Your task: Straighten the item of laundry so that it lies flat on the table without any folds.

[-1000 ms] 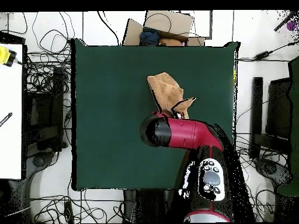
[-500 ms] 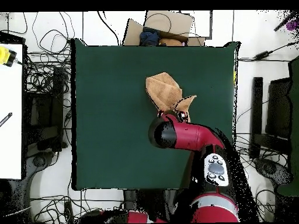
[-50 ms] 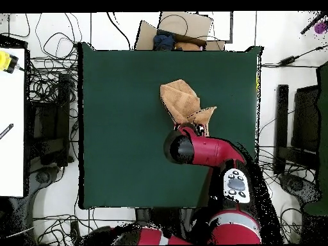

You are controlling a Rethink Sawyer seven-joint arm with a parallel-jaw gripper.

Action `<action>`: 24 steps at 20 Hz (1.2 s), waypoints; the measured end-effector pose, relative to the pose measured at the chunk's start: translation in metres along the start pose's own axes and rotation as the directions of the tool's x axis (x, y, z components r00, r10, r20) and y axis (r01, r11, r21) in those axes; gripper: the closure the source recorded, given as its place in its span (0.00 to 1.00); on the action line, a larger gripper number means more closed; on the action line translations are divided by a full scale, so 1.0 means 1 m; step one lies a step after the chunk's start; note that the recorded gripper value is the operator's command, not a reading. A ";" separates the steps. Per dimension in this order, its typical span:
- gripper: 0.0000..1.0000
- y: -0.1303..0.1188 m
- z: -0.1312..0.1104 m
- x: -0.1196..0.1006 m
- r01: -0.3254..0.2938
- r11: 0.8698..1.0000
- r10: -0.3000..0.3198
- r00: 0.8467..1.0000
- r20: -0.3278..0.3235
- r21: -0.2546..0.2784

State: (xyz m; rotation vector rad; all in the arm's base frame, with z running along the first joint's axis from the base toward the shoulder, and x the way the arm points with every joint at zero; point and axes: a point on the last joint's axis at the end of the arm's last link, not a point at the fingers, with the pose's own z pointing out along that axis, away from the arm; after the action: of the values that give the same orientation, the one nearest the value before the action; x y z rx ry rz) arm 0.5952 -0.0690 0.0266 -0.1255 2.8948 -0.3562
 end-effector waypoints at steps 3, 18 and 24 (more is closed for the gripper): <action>1.00 0.000 0.000 0.000 0.001 1.000 -0.001 1.000 0.000 0.000; 0.00 0.011 0.018 0.009 0.017 1.000 -0.017 0.999 0.029 0.001; 0.00 0.016 0.017 0.007 0.015 1.000 -0.015 0.999 0.029 -0.002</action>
State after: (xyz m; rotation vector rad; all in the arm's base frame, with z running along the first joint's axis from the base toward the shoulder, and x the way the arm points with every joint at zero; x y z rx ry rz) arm 0.5910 -0.0587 0.0047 -0.1512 2.8668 -0.3514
